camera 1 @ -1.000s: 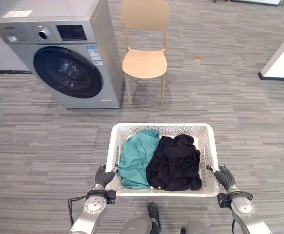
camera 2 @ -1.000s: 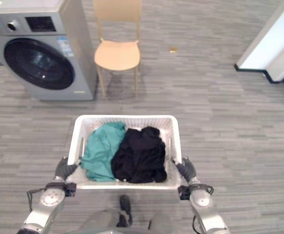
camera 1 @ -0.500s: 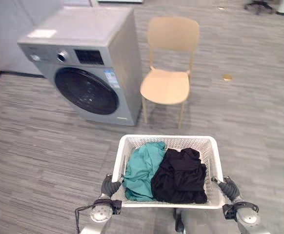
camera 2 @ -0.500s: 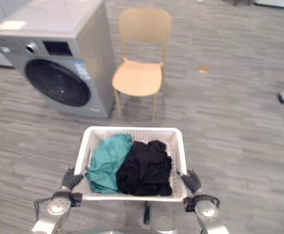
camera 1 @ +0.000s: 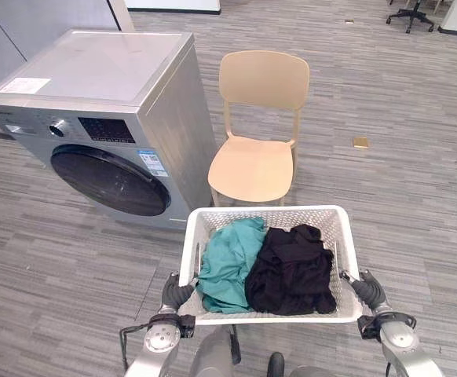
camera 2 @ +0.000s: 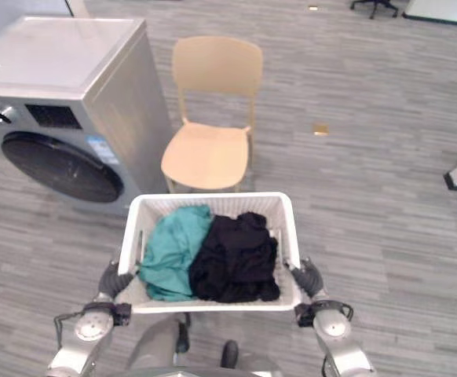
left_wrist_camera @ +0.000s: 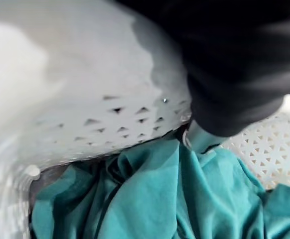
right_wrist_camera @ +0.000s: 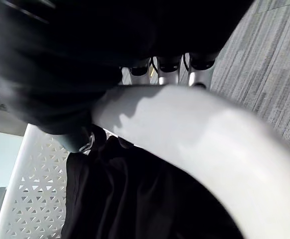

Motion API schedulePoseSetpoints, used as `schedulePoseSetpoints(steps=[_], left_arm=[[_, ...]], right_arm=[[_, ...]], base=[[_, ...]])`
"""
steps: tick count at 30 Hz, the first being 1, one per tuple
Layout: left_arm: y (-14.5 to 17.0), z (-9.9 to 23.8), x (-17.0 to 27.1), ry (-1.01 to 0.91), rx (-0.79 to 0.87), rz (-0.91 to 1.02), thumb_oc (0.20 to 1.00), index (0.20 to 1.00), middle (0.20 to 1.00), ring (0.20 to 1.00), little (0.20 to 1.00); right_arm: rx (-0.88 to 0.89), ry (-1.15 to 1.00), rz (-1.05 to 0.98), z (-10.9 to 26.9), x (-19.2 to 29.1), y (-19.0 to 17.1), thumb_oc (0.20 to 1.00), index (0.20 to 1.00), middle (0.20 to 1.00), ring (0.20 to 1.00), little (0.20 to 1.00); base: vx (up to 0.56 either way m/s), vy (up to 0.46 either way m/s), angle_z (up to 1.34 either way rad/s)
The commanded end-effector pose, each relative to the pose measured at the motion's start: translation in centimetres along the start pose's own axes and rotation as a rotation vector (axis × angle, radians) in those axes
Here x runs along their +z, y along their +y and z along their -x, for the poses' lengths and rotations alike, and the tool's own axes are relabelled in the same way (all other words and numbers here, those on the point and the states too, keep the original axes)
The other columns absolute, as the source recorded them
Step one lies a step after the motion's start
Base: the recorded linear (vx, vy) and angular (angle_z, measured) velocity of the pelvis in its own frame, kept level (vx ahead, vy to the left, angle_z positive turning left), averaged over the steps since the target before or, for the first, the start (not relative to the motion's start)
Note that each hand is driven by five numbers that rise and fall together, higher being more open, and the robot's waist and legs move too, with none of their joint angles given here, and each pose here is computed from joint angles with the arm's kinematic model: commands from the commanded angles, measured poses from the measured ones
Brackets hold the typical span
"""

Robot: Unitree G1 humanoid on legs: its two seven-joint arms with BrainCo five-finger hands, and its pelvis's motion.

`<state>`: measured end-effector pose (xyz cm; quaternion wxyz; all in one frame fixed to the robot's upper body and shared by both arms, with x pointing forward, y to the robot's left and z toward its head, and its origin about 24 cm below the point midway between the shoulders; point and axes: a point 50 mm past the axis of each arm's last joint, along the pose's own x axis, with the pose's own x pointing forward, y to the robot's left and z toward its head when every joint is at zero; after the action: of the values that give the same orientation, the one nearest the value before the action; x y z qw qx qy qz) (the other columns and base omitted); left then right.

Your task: Grab the laundry basket,head to the washer,open it,put in the laundry and shut it.

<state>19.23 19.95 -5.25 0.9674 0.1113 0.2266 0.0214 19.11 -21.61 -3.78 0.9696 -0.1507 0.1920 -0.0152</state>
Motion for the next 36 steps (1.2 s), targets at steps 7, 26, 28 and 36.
schedulePoseSetpoints(steps=[7,26,28,36], left_arm=[[0.7,0.3,3.8,-0.211,-0.099,0.004,0.200,0.200,0.200,0.200,0.200],[0.4,-0.5,4.1,-0.219,-0.072,0.037,0.200,0.200,0.200,0.200,0.200],[0.3,-0.9,4.3,-0.218,-0.060,0.028,0.200,0.200,0.200,0.200,0.200],[0.0,-2.2,4.8,-0.218,-0.015,0.010,0.200,0.200,0.200,0.200,0.200]], right_arm=[[0.012,-0.247,-0.142,-0.9,5.0,-0.2,0.200,0.200,0.200,0.200,0.200],[-0.004,-0.221,-0.079,-1.4,4.5,-1.2,0.200,0.200,0.200,0.200,0.200],[-0.012,-0.217,-0.056,-1.7,4.6,-1.4,0.200,0.200,0.200,0.200,0.200],[-0.028,-0.212,-0.015,-2.7,4.9,-1.1,0.200,0.200,0.200,0.200,0.200]], base=[[0.30,0.227,-0.50],[0.20,-0.058,0.22],[0.11,-0.064,0.38],[0.10,0.070,-0.02]])
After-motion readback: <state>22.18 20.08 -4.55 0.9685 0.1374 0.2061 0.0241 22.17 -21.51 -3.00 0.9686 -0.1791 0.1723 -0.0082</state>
